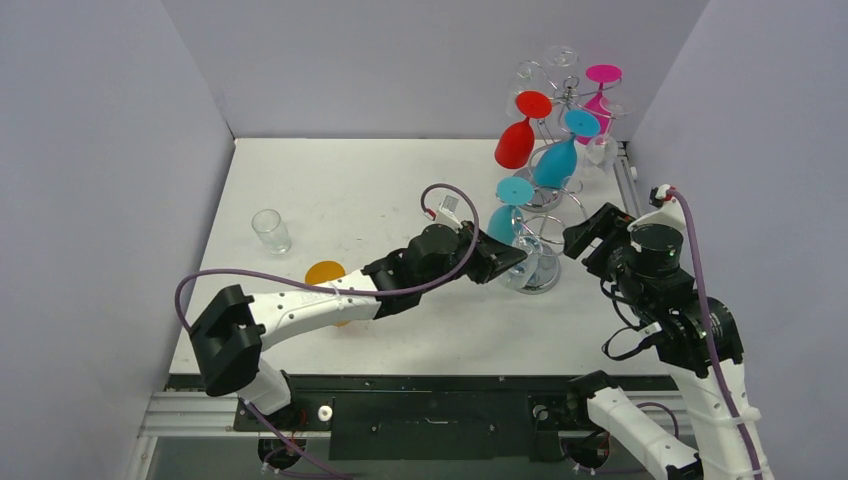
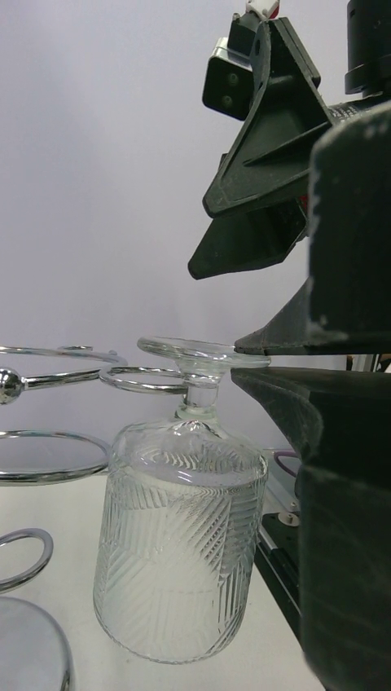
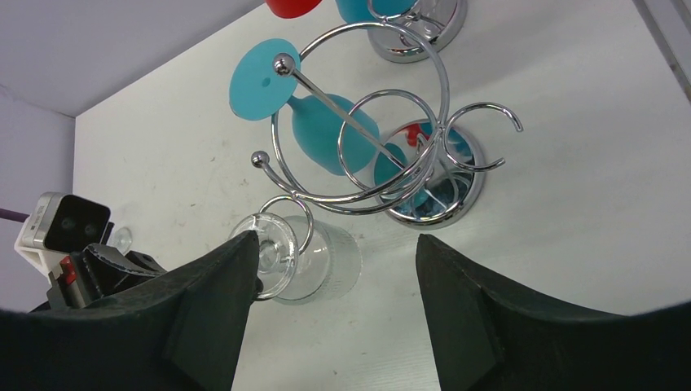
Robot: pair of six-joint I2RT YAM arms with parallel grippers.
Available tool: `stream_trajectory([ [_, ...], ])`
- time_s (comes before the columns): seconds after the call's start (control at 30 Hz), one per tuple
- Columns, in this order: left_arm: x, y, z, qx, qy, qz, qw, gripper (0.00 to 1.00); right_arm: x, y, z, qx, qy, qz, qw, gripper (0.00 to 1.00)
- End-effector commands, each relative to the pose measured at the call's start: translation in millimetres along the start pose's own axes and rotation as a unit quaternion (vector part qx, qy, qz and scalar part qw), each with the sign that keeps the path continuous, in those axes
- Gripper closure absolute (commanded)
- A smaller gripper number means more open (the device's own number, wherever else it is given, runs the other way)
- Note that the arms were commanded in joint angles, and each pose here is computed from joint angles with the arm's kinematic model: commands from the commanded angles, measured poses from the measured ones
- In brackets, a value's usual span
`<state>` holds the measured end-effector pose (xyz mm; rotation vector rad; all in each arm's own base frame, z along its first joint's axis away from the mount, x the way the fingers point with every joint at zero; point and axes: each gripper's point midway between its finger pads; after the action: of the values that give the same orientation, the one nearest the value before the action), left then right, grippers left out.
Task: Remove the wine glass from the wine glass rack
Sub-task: Pick up the wine glass from the wine rack, then place the wine glass at the center of the board.
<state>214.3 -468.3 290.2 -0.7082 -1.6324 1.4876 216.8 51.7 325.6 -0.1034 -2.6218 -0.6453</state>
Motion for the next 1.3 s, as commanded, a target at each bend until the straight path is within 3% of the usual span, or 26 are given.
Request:
stream_trajectory([
  [0.0,24,-53,8,-0.002,0.026,0.080,0.996,1.00,-7,7,-3,0.002,-0.006,-0.013,1.000,0.34],
  [0.5,41,-50,9,-0.011,0.034,0.075,0.997,1.00,-20,37,25,-0.002,0.058,-0.088,0.994,0.34],
  [0.67,51,-50,6,-0.014,0.030,0.076,0.997,1.00,-22,49,37,-0.013,0.084,-0.121,0.989,0.40],
  [1.1,75,-41,2,-0.021,0.039,0.080,0.996,1.00,-18,81,74,-0.096,0.144,-0.224,0.959,0.45],
  [1.27,86,-47,-1,-0.023,0.038,0.096,0.994,1.00,-14,95,80,-0.128,0.159,-0.254,0.945,0.52],
])
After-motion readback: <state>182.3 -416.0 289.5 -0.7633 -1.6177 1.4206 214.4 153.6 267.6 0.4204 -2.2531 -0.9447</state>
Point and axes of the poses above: each gripper's point midway between its finger pads, its own x axis back along the fingers, its own y axis along the line the jaws close on, z = x × y, and after that the axes turned 1 degree about x, right-handed
